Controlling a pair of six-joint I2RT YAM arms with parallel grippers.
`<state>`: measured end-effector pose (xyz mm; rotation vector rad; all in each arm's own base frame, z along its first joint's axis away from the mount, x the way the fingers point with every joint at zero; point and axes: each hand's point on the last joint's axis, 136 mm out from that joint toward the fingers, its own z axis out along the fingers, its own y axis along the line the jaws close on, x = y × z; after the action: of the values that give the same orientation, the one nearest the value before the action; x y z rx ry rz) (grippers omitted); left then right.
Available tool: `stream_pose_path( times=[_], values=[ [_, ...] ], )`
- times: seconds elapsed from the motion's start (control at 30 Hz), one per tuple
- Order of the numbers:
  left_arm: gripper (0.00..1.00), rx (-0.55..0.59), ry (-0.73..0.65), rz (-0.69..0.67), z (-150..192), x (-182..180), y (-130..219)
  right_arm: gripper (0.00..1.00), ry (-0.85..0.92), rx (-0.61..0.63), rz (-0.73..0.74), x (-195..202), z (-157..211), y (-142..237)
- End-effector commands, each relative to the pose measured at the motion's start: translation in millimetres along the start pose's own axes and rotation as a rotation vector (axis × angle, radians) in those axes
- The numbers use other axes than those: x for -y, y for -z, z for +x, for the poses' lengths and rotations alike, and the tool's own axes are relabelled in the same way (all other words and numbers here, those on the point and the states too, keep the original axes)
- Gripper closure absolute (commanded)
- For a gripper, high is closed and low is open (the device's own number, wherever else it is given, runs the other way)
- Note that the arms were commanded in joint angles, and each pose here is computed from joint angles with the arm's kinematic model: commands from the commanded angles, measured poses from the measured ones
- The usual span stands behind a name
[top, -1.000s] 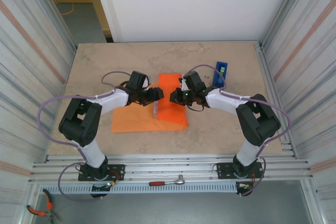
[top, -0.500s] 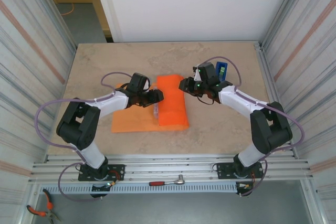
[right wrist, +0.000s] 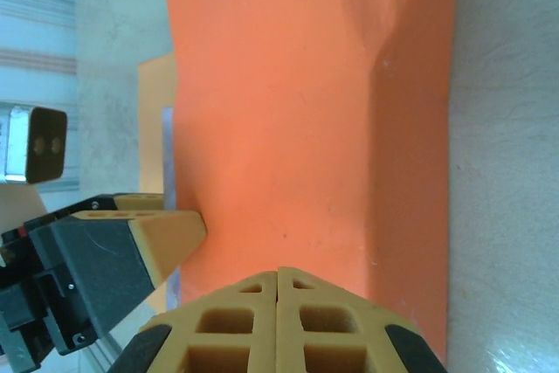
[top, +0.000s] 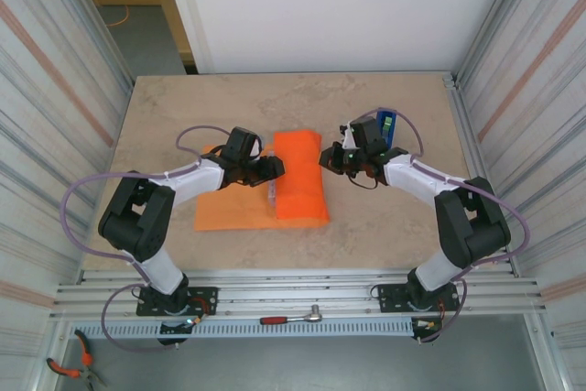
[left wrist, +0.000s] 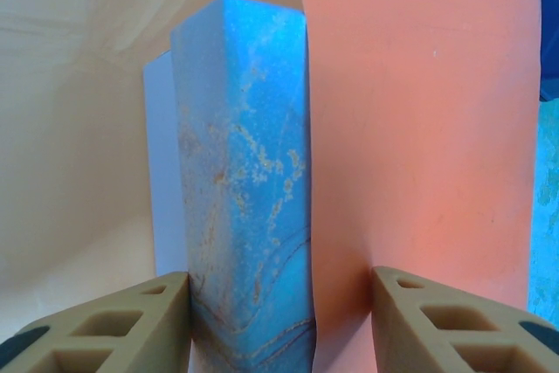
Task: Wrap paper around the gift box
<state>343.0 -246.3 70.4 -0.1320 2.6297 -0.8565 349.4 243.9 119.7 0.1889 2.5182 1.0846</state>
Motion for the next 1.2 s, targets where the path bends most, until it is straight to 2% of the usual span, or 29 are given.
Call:
stream_pose_path(
  times=[0.0,0.37,0.8,1.17],
  values=[
    [0.5,-0.069,-0.002,-0.103,26,-29,-13,1.0,0.017,-0.029,-0.035,-8,-4,-6],
    [0.51,-0.075,-0.013,-0.111,26,-30,-16,1.0,0.065,-0.098,0.021,-15,-15,-26],
    [0.52,-0.075,-0.007,-0.114,28,-31,-19,1.0,0.138,-0.187,0.079,-23,-9,-52],
    [0.52,-0.076,-0.006,-0.112,29,-31,-19,1.0,0.137,-0.235,0.129,0,3,-68]
  ],
)
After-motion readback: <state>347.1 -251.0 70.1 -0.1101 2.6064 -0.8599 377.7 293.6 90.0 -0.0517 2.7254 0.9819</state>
